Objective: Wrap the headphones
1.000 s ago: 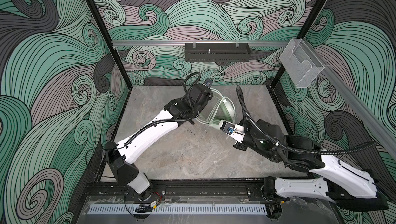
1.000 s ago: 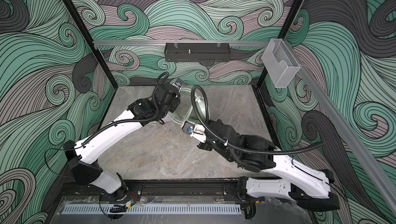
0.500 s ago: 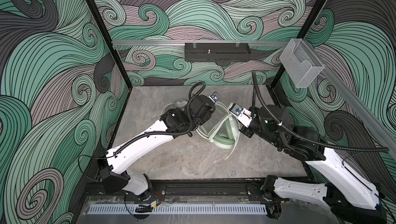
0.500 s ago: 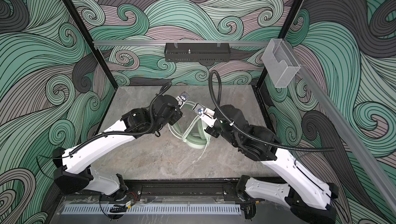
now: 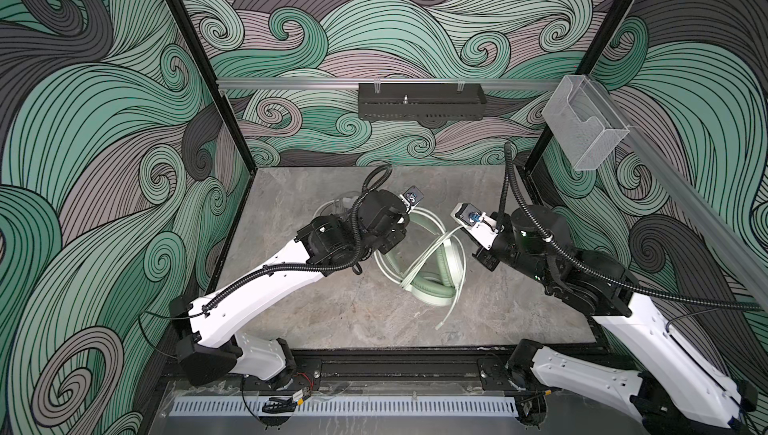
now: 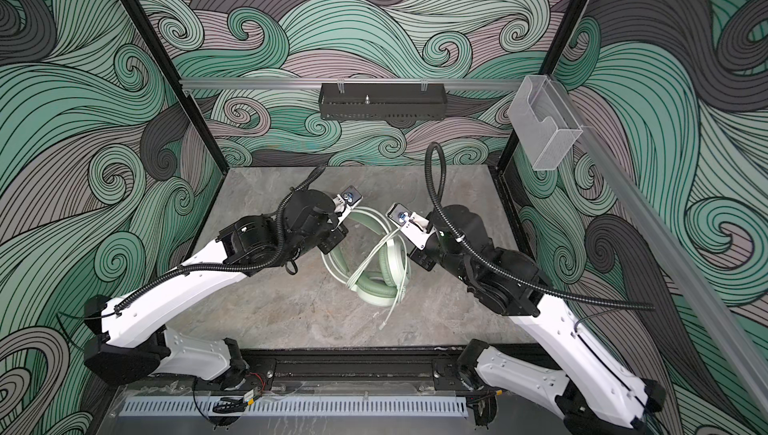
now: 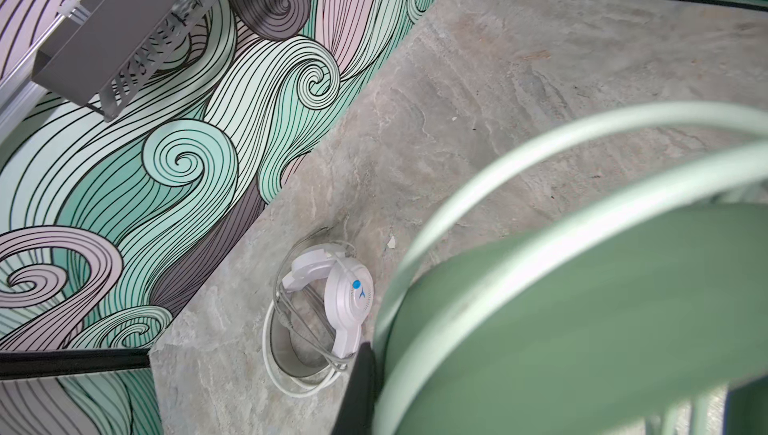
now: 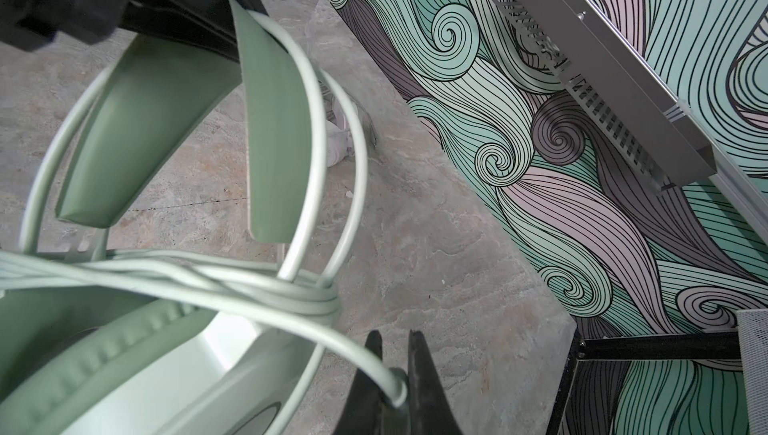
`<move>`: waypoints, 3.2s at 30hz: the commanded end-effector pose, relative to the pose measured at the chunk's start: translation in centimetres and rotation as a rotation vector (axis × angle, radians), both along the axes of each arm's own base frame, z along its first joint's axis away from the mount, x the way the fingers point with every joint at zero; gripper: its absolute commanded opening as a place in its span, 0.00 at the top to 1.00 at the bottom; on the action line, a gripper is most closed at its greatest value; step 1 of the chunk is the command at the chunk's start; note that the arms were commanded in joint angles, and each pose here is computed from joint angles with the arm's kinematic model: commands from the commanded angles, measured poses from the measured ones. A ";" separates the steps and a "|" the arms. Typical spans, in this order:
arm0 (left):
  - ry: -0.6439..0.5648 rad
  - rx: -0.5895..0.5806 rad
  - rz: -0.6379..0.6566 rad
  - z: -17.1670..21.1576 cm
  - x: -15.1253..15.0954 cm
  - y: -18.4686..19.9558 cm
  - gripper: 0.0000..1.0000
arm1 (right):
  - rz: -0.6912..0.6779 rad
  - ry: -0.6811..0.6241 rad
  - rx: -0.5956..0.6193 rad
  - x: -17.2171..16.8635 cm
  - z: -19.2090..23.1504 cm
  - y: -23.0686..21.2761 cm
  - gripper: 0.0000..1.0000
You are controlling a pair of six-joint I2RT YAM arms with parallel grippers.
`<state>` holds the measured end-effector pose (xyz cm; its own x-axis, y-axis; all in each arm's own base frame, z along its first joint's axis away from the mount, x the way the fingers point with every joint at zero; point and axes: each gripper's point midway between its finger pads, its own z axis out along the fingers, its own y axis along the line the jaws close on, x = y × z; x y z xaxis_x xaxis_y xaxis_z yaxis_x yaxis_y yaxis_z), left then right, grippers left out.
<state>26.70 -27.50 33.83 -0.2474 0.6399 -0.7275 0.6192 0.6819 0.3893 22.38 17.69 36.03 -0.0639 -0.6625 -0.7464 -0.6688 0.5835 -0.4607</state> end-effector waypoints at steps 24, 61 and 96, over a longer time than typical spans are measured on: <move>0.061 -0.177 0.013 3.5 -1.7 -0.1 1.00 | -0.023 0.055 0.198 0.7 -2.5 -0.8 0.62; 0.423 -0.364 0.559 -9.5 8.6 -2.0 1.00 | -0.526 0.013 0.293 3.9 0.2 -9.4 0.01; 0.681 -0.293 0.737 -26.0 18.3 -7.4 0.99 | -0.460 -0.024 0.222 3.7 -0.4 -8.1 0.01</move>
<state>44.21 -33.28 5.81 -0.9313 0.0428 -0.3618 0.0625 0.9971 -0.0429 26.08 9.76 35.58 -0.3015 -0.3915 -0.8694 -0.3217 0.9001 -0.2938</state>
